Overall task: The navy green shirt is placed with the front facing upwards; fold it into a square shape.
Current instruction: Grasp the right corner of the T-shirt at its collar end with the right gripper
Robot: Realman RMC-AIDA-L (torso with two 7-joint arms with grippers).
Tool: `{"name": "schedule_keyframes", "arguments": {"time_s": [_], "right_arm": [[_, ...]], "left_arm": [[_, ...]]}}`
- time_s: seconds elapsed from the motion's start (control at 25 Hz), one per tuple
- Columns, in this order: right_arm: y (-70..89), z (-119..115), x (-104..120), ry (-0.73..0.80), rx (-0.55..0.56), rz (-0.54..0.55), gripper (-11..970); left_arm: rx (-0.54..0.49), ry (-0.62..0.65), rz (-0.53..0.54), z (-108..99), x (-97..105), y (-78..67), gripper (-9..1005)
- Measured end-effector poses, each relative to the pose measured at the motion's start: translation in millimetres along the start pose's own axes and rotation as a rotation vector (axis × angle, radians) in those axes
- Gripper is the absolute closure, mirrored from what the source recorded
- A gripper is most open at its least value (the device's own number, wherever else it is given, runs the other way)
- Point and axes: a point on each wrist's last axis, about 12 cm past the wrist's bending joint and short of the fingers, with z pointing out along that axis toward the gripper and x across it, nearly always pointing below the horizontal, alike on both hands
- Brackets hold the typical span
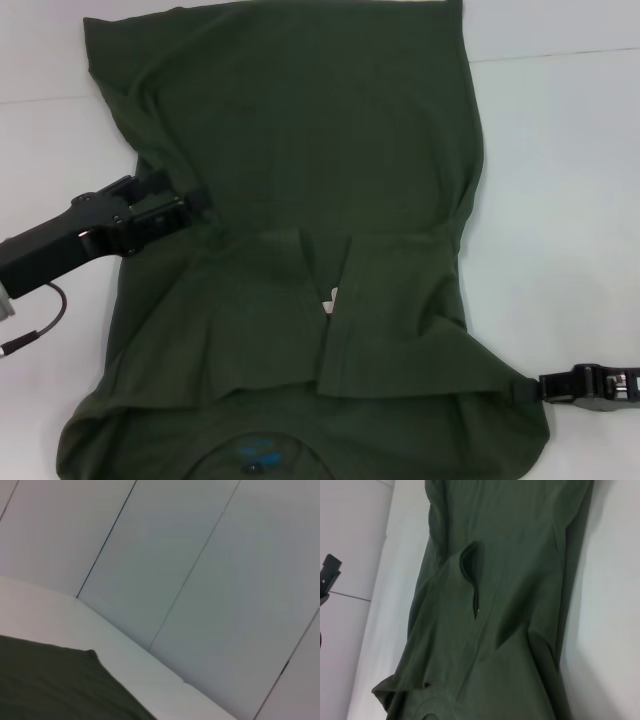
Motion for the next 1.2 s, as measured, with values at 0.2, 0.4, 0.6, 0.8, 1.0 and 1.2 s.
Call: {"name": "schedule_keyframes", "arguments": {"time_s": [0.2,0.4,0.6,0.8,1.0,1.2], "right_arm": [[-4.8,-11,8,-0.03,0.005,0.022,947],[-10.9,-25,16,-0.097,0.011,0.05,947],[-9.8,-29,16,-0.114,-0.004,0.045,947],[-9.1,-30,12,-0.137,-0.009,0.044,947],[-9.1,-35,7,-0.154,-0.004,0.04,947],[-9.3,-36,5,-0.161,0.0,0.041,947]], "left_arm": [[-0.043,-0.001,-0.014,-12,5,3.8,92],[-0.076,0.004,-0.024,-26,11,6.4,92],[-0.09,0.043,-0.025,-39,15,5.4,92],[-0.069,0.123,-0.038,-58,19,-0.5,93],[-0.064,0.194,-0.081,-71,16,-0.2,93],[-0.07,0.231,-0.112,-92,12,0.3,93]]}}
